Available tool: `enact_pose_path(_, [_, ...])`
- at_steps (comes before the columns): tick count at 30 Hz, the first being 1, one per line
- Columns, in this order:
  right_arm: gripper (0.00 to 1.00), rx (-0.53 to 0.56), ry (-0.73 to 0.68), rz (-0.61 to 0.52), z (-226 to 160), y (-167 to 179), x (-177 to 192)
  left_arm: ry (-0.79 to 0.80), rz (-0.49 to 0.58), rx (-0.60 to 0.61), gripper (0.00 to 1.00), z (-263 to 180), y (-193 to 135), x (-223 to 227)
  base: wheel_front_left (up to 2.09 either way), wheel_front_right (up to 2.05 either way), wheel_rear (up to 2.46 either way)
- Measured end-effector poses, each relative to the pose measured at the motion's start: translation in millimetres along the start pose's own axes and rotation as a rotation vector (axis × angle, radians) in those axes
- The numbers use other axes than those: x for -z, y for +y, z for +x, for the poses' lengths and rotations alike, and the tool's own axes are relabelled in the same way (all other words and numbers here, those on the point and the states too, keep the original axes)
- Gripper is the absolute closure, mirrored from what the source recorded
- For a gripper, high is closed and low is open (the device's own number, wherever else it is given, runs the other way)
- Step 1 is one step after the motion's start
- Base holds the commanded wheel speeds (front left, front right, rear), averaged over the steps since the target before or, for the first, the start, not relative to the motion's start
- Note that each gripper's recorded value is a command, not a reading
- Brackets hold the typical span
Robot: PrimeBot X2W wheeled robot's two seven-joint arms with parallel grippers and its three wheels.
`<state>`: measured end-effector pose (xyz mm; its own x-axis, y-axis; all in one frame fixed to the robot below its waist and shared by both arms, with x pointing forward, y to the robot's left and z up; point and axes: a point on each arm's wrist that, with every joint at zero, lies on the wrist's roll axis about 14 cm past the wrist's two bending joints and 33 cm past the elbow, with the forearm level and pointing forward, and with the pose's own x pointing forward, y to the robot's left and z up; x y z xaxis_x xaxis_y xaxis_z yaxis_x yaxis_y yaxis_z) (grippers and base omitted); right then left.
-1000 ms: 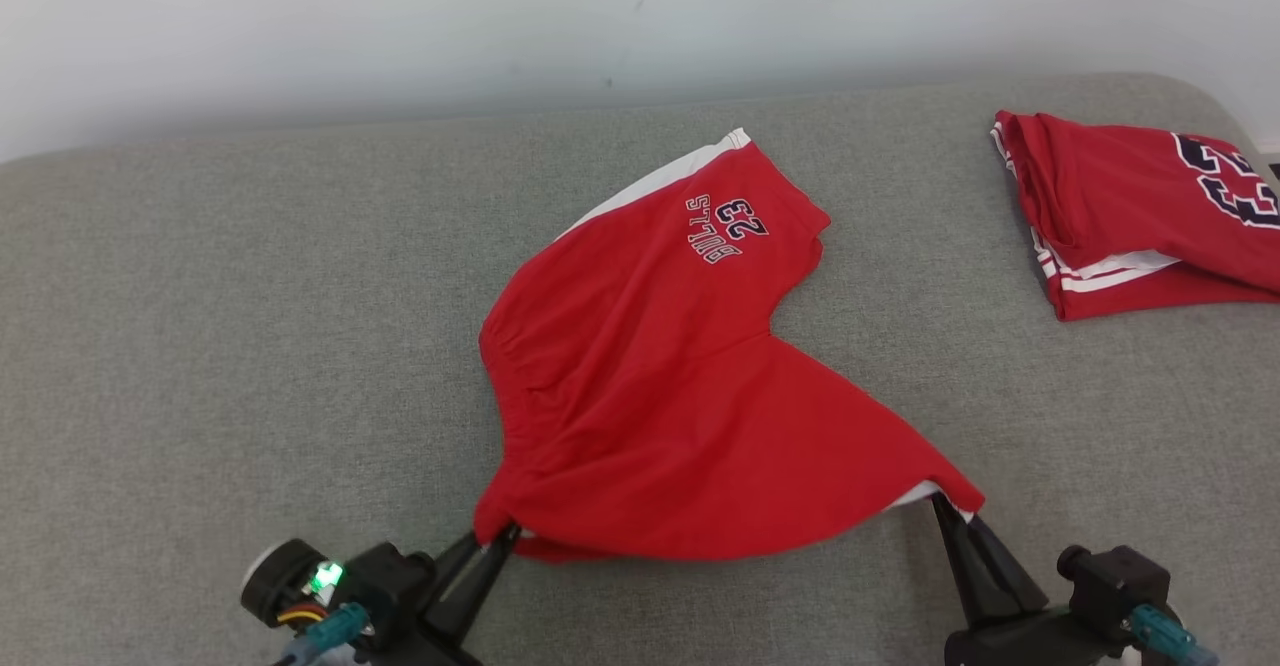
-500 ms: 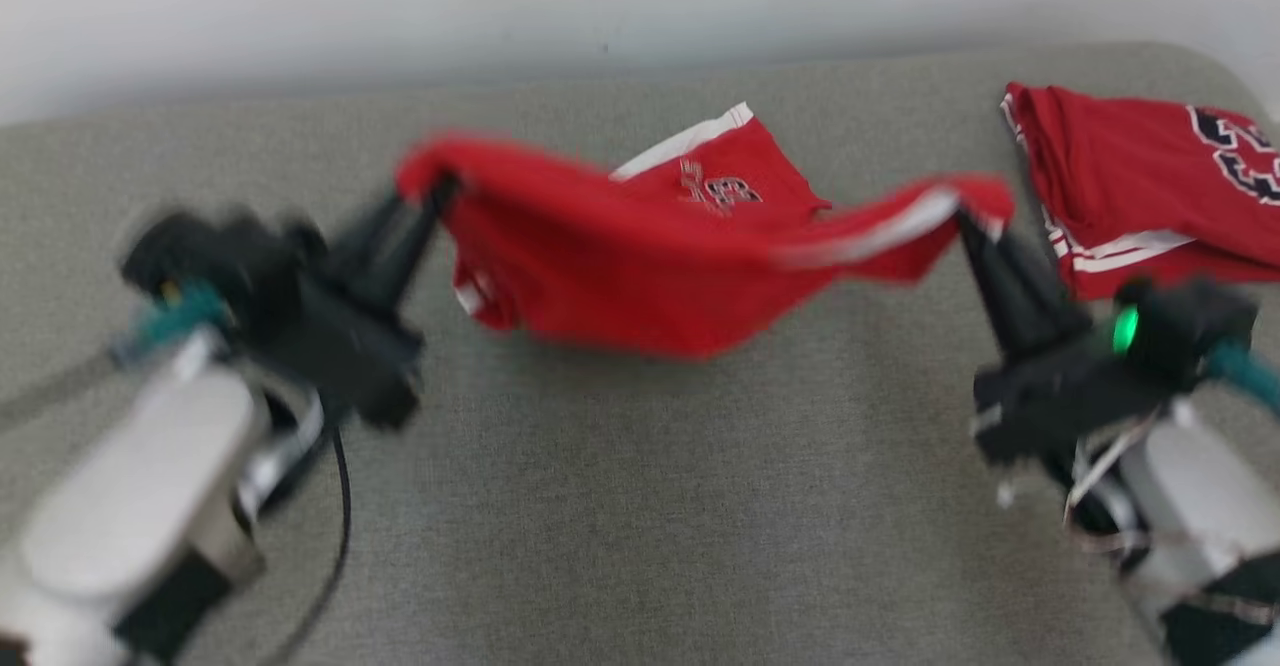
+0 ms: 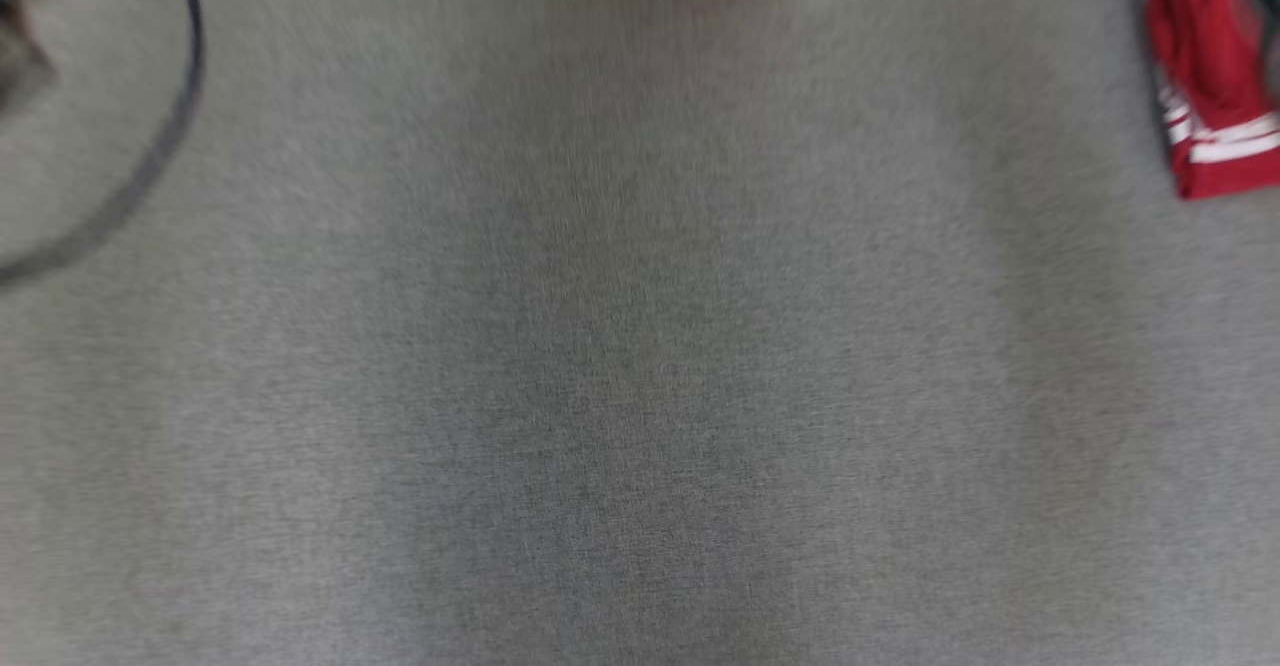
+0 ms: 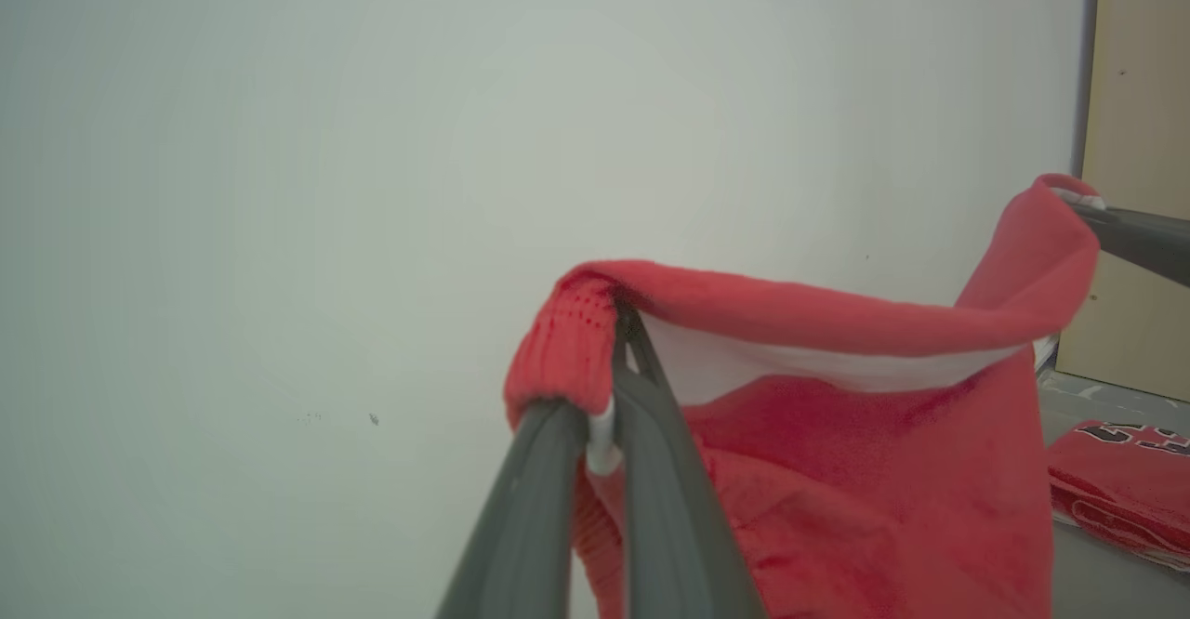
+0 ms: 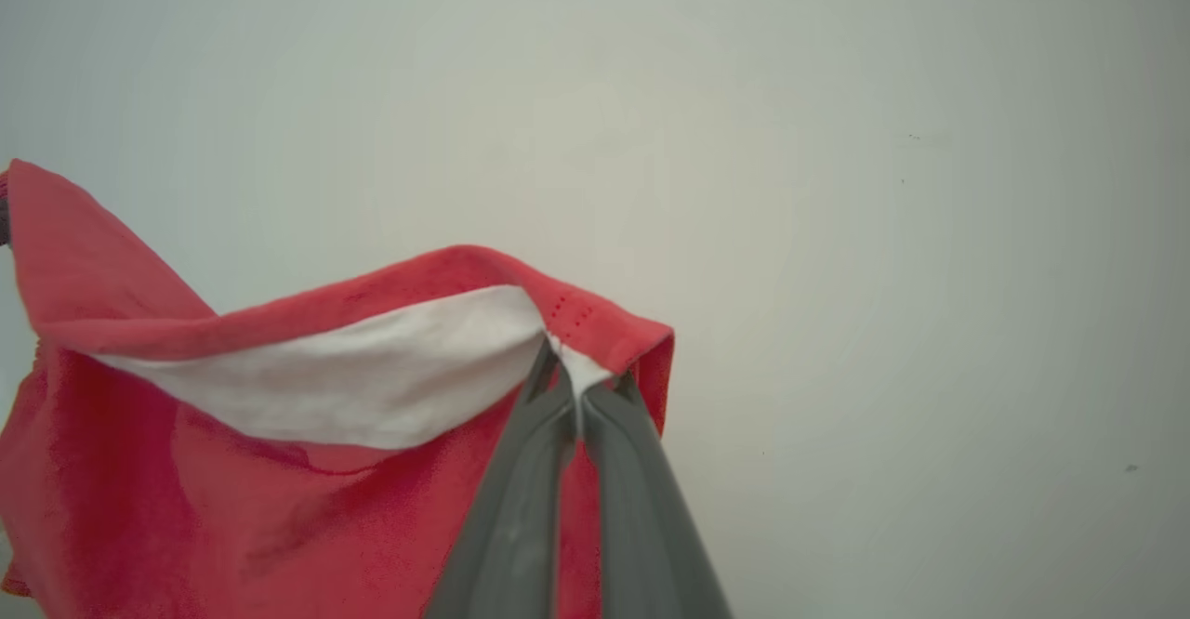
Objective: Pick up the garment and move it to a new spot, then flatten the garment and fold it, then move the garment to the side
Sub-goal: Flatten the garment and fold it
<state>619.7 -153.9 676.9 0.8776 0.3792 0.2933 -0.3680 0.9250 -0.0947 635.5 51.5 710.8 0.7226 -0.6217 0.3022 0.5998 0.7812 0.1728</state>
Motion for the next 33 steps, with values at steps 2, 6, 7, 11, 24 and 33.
enact_pose_path(2, [1.00, 0.022, -0.006, 0.017, 19.9, -11.0, -0.8, -0.020, -0.018, -0.023, 1.00, 12.9, 14.7, -0.6, 0.00, 0.00, 0.00])
enact_pose_path(6, [1.00, 0.059, 0.008, 0.051, 50.6, -26.7, 10.1, -0.028, -0.018, -0.053, 1.00, 33.7, 36.1, 7.6, 0.00, 0.00, 0.00])
enact_pose_path(7, [1.00, 0.067, 0.010, 0.052, 56.6, -30.1, 12.8, -0.025, -0.014, -0.058, 1.00, 38.1, 40.1, 10.6, 0.00, 0.00, 0.00])
enact_pose_path(11, [1.00, 0.096, 0.025, 0.048, 73.8, -42.0, 27.4, -0.024, -0.020, -0.075, 1.00, 53.2, 51.7, 23.9, 0.00, 0.00, 0.00])
enact_pose_path(24, [1.00, 0.127, 0.120, 0.031, 82.1, -53.3, 77.2, 0.028, -0.077, -0.046, 1.00, 67.4, 41.7, 82.3, 0.00, 0.00, 0.00])
enact_pose_path(33, [1.00, 0.104, 0.193, 0.096, 55.0, -38.4, 126.6, 0.069, -0.185, -0.048, 1.00, 37.6, 30.6, 120.8, 0.00, 0.00, 0.00])
